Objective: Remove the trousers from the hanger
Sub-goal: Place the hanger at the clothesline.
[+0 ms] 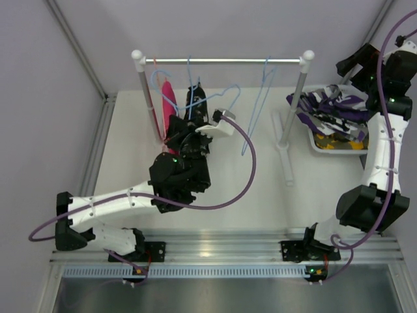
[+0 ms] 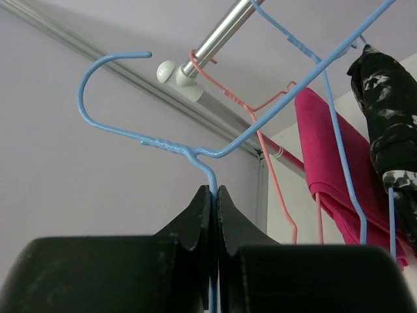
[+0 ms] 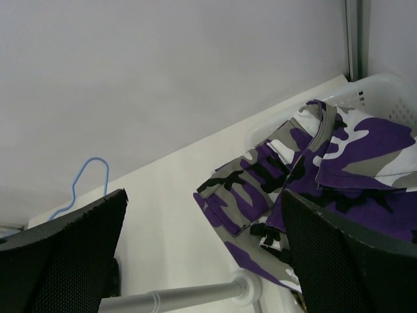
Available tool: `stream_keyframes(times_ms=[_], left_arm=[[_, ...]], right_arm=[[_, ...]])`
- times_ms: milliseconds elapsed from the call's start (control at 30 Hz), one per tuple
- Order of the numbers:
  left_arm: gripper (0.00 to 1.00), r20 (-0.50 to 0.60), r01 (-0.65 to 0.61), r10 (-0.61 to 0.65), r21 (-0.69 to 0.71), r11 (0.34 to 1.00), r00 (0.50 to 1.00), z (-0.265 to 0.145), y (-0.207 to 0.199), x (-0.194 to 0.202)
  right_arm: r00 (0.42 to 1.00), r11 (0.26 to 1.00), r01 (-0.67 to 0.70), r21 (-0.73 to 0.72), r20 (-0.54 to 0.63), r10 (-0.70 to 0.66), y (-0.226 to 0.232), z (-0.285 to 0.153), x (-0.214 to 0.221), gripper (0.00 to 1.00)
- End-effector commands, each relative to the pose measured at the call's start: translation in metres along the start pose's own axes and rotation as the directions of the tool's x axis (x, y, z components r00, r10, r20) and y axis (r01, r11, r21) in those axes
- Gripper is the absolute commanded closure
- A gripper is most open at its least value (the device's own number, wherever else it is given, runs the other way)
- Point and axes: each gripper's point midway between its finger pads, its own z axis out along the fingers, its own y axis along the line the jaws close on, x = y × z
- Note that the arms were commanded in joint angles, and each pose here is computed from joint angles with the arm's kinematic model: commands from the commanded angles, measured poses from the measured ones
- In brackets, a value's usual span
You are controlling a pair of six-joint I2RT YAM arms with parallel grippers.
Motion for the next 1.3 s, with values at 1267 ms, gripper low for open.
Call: stream_keyframes(times_ms=[1267], left_arm=[[1.0, 0.0, -0.171, 0.172, -0.093, 0.981, 0.985, 0.042, -0.085, -0.063]], right_arm=[[0.998, 0.995, -0.041, -0.095, -0.041, 0.038, -0.003, 0.034, 0.021, 0.01]])
